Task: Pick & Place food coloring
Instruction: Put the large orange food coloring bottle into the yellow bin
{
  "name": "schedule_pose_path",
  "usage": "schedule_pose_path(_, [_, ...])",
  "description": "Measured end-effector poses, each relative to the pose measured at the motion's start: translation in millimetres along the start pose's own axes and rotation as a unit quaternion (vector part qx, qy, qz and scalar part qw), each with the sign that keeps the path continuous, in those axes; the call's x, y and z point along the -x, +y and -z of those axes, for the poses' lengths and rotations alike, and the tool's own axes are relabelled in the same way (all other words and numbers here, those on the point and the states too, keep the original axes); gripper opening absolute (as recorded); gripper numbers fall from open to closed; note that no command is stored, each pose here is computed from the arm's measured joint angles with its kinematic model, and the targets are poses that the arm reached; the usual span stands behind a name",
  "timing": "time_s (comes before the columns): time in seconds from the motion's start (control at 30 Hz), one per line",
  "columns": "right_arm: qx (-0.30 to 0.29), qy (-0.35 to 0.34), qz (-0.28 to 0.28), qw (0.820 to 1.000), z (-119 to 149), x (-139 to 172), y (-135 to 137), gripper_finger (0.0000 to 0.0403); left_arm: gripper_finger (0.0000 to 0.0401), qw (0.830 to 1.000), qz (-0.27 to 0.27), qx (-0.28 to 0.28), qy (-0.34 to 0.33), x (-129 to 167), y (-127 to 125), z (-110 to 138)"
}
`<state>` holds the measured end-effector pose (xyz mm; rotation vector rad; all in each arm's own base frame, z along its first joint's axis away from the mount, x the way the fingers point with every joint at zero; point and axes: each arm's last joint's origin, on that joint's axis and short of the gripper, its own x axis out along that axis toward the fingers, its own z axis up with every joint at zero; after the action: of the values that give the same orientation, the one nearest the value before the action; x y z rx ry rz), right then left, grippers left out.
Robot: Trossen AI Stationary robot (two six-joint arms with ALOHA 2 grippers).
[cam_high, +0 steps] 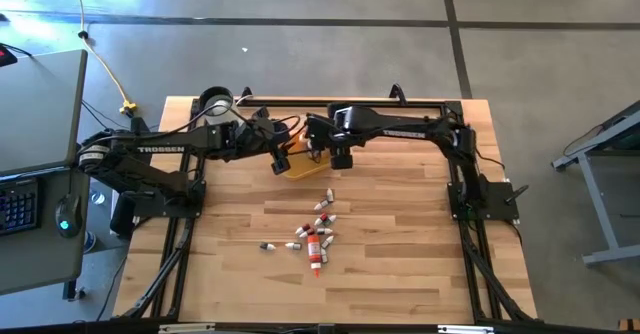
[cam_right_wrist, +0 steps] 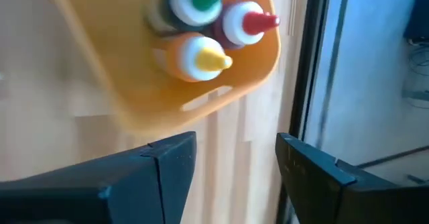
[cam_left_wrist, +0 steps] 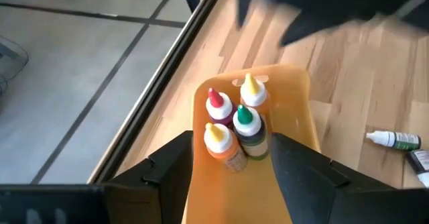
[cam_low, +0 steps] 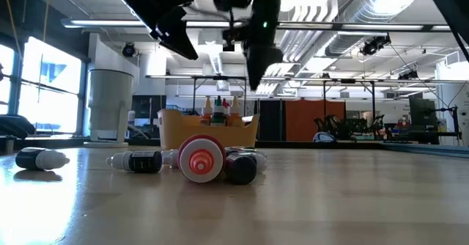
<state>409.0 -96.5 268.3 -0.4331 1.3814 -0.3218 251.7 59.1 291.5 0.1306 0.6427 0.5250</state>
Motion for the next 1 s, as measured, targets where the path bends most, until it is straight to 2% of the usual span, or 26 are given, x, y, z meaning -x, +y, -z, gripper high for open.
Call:
schedule_pose_path(0.13, [-0.036,-0.025,-0.006,0.999,9,34,1,0.0201,0.0193,1.000,-0.019,-0.005,0.018,-1,0,5])
schedule_pose_path(0.3, [-0.113,-0.075,-0.011,0.991,19,62,-7,0.0198,0.0193,0.998,-0.049,-0.017,0.046,-6,-1,20])
schedule_pose_path(0.4, [-0.125,-0.116,-0.062,0.983,24,56,1,0.0196,0.0193,0.998,-0.039,-0.018,0.049,-7,-2,22])
schedule_pose_path(0.5, [-0.107,-0.165,-0.122,0.973,28,37,20,0.0195,0.0193,0.999,-0.008,-0.006,0.048,-7,-4,22])
schedule_pose_path(0.6, [-0.102,-0.222,-0.150,0.958,33,24,41,0.0195,0.0193,0.998,0.024,0.016,0.050,-7,-6,22])
schedule_pose_path(0.67, [-0.089,-0.258,-0.161,0.949,34,16,58,0.0195,0.0193,0.996,0.063,0.024,0.063,-6,-9,25])
schedule_pose_path(0.77, [-0.036,-0.298,-0.158,0.941,38,1,87,0.0195,0.0193,0.985,0.156,0.026,0.075,-3,-18,27])
schedule_pose_path(0.87, [0.002,-0.342,-0.158,0.926,43,-9,115,0.0195,0.0193,0.964,0.255,0.009,0.078,2,-32,28])
schedule_pose_path(1.0, [0.041,-0.379,-0.167,0.909,54,-16,149,0.0194,0.0193,0.928,0.365,-0.045,0.054,14,-60,26])
